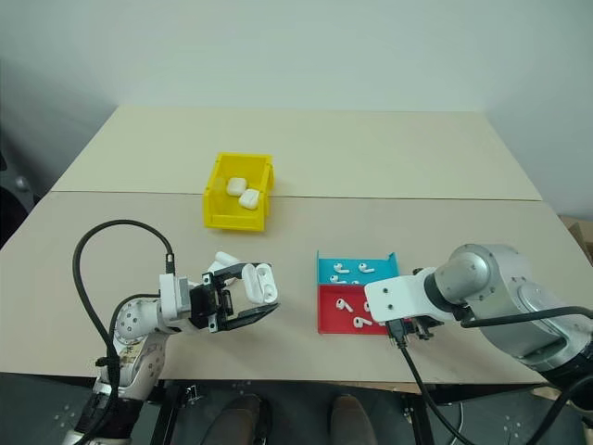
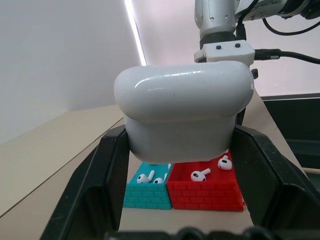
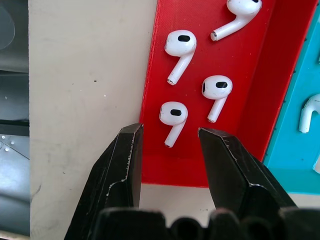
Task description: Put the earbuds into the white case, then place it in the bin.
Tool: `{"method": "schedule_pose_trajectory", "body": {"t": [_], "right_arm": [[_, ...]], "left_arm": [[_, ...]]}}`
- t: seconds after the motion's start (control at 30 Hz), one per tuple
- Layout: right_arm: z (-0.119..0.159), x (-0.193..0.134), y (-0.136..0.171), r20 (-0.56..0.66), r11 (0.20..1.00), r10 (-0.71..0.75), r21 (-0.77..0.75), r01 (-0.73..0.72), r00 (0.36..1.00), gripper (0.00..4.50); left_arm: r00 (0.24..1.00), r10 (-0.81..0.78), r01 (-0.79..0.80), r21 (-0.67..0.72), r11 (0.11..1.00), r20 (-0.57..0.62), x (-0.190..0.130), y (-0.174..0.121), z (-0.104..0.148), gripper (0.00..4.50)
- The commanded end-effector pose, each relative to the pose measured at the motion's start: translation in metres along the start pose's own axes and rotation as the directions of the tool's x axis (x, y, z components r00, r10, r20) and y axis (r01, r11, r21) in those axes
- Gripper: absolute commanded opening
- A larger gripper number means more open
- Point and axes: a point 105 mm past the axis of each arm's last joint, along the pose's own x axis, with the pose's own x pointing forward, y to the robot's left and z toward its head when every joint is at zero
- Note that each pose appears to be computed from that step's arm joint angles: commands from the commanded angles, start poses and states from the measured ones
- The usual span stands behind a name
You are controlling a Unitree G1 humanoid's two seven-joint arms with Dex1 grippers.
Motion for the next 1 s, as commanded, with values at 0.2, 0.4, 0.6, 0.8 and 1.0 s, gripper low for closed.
{"method": "schedule_pose_trajectory", "body": {"t": [0.2, 0.4, 0.6, 0.8, 1.0], "right_arm": [[0.002, 0.002, -0.008, -0.009, 1.0, -0.022, -0.006, 0.022, 1.0, 2.17], [0.0, 0.008, -0.006, -0.013, 1.0, -0.008, 0.003, 0.008, 1.0, 2.17], [-0.001, 0.011, -0.006, -0.011, 1.0, 0.001, 0.009, -0.001, 1.0, 2.17], [-0.001, 0.014, -0.005, -0.003, 1.0, 0.012, 0.01, -0.012, 1.0, 2.17], [-0.003, 0.017, -0.006, -0.007, 1.0, 0.009, 0.013, -0.009, 1.0, 2.17]], "left_arm": [[1.0, 0.004, -0.003, 0.03, 1.0, -0.012, 0.004, -0.001, 0.008, 2.76], [1.0, 0.011, -0.011, 0.03, 0.999, -0.02, 0.003, 0.0, 0.008, 2.76], [0.999, 0.017, -0.016, 0.027, 0.999, -0.027, 0.002, 0.0, 0.009, 2.76], [0.999, 0.024, -0.024, 0.027, 0.999, -0.036, 0.002, 0.0, 0.009, 2.76], [0.998, 0.038, -0.037, 0.022, 0.999, -0.046, 0.002, 0.001, 0.009, 2.76]]}}
